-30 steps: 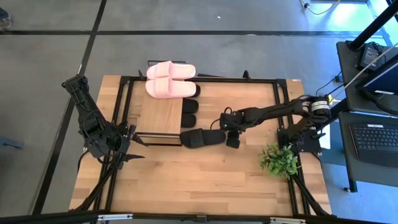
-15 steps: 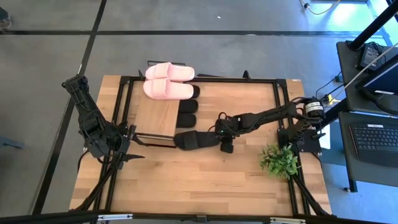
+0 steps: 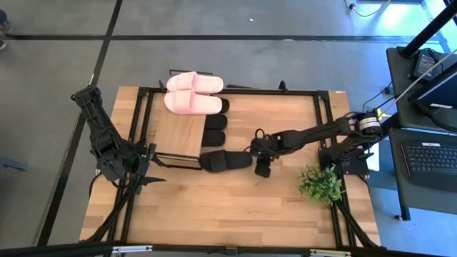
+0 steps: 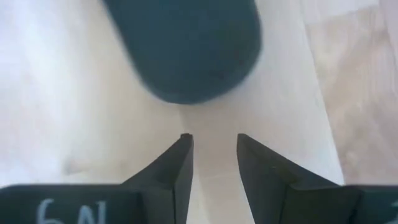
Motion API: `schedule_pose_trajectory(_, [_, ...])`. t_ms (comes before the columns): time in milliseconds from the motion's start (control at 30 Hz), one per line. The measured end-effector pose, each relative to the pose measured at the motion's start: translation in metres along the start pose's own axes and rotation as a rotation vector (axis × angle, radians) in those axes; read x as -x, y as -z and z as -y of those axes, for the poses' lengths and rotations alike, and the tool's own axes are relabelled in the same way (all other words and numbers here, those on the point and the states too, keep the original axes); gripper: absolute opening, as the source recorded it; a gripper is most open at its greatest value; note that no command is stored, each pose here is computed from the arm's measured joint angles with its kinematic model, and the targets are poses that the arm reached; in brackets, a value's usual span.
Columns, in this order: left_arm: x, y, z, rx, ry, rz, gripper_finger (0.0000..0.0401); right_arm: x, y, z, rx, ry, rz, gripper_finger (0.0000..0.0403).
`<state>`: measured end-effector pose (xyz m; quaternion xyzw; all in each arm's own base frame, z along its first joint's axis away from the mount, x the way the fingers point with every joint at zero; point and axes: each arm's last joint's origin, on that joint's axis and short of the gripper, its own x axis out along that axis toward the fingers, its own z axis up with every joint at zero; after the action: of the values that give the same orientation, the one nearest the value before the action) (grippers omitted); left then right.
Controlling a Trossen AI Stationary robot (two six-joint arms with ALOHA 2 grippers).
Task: Pick and place slides into the shelf
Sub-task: Put the black slide under the shelf
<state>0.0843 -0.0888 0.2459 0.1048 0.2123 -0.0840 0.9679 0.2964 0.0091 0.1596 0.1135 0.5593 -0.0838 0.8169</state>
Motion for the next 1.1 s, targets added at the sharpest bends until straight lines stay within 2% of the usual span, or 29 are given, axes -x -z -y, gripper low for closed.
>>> schedule_pose_trajectory(167, [0.000,0.000,0.000,0.001,0.001,0.001,0.0217,0.016,-0.009,-0.020,0.029,-0.064,0.123,0.0125])
schedule_pose_trajectory(300, [0.000,0.000,0.000,0.003,0.001,0.002,0.0217,0.020,-0.023,-0.041,0.124,-0.147,0.307,0.0125])
schedule_pose_trajectory(433, [0.000,0.000,0.000,0.004,0.001,0.002,0.0217,0.019,-0.029,-0.056,0.190,-0.238,0.392,0.0125])
schedule_pose_trajectory(833, [0.000,0.000,0.000,0.004,0.001,0.002,0.0217,-0.027,-0.033,-0.080,0.229,-0.304,0.476,0.0125])
schedule_pose_trajectory(1100, [0.000,0.000,0.000,0.004,0.001,0.002,0.0217,-0.059,-0.035,-0.081,0.225,-0.296,0.468,0.0125])
